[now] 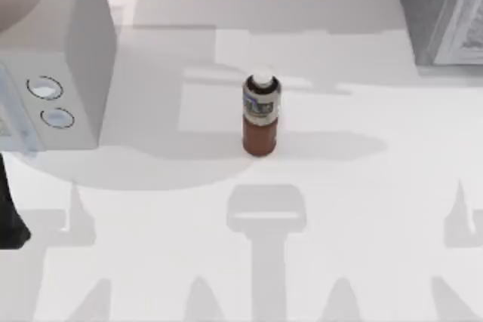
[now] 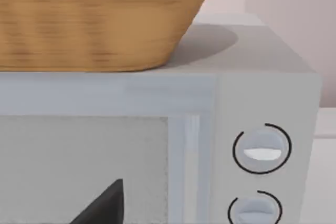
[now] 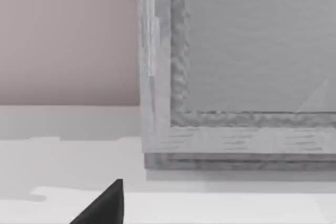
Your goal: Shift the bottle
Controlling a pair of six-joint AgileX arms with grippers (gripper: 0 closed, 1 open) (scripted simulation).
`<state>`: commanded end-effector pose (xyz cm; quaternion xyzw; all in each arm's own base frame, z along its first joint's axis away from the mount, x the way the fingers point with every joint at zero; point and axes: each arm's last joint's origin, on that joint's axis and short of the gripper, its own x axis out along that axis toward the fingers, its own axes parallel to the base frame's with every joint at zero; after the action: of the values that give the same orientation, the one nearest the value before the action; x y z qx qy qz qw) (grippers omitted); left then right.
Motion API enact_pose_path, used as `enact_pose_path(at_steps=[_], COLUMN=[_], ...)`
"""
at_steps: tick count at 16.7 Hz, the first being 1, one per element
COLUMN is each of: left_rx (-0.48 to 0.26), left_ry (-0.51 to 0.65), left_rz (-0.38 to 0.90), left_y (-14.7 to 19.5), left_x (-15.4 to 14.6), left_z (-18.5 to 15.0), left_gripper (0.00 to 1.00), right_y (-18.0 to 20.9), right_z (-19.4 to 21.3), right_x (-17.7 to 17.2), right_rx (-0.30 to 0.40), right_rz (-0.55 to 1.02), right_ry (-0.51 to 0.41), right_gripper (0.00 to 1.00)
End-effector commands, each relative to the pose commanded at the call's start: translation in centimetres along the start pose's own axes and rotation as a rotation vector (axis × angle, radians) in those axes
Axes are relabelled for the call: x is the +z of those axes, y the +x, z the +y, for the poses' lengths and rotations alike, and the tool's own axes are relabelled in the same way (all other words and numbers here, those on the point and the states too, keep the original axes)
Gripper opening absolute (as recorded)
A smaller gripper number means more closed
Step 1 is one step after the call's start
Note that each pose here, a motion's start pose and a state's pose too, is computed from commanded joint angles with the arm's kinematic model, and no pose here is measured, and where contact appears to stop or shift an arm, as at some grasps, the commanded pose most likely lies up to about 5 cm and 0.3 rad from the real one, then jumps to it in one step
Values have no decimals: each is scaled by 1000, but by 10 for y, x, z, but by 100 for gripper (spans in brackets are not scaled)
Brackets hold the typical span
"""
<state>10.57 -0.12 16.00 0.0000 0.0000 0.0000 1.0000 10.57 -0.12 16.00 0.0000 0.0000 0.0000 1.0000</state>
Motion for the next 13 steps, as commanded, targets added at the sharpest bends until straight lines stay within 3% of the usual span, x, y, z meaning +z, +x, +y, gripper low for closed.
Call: enact_pose_path(at_steps=[7,13], left_rx=[0,0], left_ry=[0,0], left_rz=[0,0], left_y=[0,0], left_x=[0,0], left_z=[0,0], left_gripper=[100,100], right_y=[8,44], right_z=[3,17], right_x=[9,26], right_rx=[36,143], right_rz=[8,31], right_ry=[-3,-9], right_gripper=[100,100])
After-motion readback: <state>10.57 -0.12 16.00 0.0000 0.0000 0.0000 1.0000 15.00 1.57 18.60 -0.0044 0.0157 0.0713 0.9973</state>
